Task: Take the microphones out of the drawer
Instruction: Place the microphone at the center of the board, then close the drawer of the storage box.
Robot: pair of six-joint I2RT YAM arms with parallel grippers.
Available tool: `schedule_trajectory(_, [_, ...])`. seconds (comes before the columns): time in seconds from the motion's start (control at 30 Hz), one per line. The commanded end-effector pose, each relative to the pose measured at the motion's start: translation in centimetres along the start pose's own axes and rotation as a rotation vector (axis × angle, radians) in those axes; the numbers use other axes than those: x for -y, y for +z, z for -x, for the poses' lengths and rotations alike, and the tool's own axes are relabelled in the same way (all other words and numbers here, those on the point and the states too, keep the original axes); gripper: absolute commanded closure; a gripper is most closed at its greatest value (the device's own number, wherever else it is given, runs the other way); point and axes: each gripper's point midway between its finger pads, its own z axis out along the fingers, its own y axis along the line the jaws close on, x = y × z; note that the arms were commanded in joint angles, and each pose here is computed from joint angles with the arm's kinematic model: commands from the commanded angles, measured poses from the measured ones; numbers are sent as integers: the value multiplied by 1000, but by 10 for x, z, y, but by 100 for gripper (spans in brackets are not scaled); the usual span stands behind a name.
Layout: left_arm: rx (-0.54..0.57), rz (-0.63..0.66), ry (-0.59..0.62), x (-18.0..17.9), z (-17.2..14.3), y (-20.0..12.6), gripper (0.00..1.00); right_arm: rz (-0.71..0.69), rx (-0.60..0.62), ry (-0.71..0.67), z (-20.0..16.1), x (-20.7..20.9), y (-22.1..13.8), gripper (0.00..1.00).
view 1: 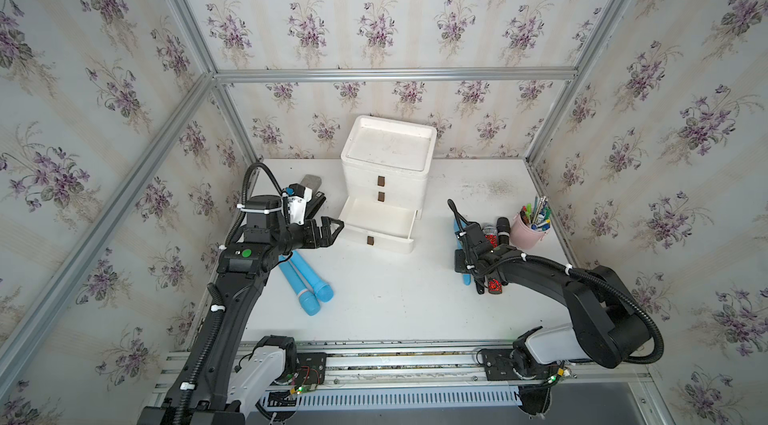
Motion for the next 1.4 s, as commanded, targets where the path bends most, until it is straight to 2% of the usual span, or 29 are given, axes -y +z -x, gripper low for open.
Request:
schedule_trajectory(0.0, [24, -17, 23, 5, 8, -2, 1, 1, -9, 10, 0, -2, 1, 62])
schedule_trajectory(0.1, [23, -15, 22, 4, 7, -1, 1, -3, -12, 1, 2, -2, 2, 55])
schedule_trajectory(0.33, [23, -17, 22, 4, 7, -1, 1, 6, 9, -6, 11, -5, -8, 48])
schedule_trajectory(0.63, [23, -15, 21, 4, 7, -1, 1, 43, 86, -44, 47, -17, -38, 37])
schedule_trajectory(0.67, [23, -15, 21, 4, 7, -1, 1, 47, 96, -46, 52, -18, -39, 34])
schedule_trajectory(0.8, [24, -17, 21, 4, 7, -2, 1, 86, 132, -75, 74, -34, -42, 26])
schedule_trajectory(0.9, [25, -16, 23, 4, 7, -2, 1, 108, 158, -86, 98, -48, -46, 24])
schedule_trajectory(1.0, [26, -16, 24, 5, 6, -2, 1, 136, 221, -85, 127, -59, -58, 17])
schedule_trajectory(1.1, [25, -16, 23, 5, 7, -2, 1, 181, 267, -85, 153, -69, -68, 3])
schedule_trajectory(1.13, [26, -16, 24, 5, 7, -2, 1, 201, 279, -81, 163, -72, -72, 1])
schedule_trajectory(1.37, [22, -9, 20, 3, 5, -1, 1, 377, 359, -73, 223, -86, -89, 0])
